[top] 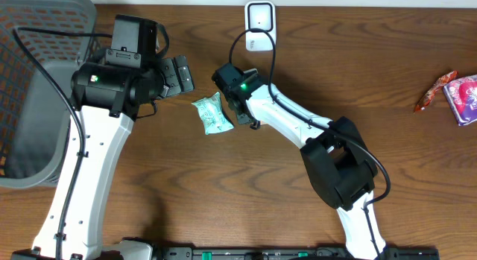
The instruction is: Scan the item barcode
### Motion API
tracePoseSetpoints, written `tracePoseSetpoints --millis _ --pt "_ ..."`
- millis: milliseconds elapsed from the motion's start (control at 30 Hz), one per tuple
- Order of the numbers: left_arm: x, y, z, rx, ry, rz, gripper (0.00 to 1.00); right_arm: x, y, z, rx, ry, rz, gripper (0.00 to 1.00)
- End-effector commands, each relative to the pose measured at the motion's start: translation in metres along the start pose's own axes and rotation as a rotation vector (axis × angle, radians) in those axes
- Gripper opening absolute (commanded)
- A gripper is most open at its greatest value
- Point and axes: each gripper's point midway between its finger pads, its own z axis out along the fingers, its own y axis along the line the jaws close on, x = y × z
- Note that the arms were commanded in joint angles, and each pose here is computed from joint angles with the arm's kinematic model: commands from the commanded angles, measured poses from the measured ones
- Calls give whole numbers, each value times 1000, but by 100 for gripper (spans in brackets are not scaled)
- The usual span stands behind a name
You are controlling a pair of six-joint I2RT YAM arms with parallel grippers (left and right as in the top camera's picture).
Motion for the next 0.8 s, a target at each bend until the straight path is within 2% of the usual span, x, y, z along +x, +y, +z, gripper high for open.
tracePoseSetpoints --millis 0,100,267,433,500,667,767 --pt "1 1 2 -2 7 -8 98 3 -10 5 32 7 5 34" --pt "1 1 2 -2 7 -8 98 3 -10 6 26 10 9 29" --pt "1 1 2 -2 7 -8 98 10 -11 14 25 24 10 26" --pt "1 1 2 -2 7 -8 98 20 0 20 -90 94 40 11" --pt "1 1 2 -2 7 -8 98 19 5 17 -165 125 64 1" --pt "1 1 2 -2 7 -8 98 3 6 -10 -430 191 132 1" --pt "1 1 2 -2 7 -8 98 -23 -4 -46 -737 181 176 1"
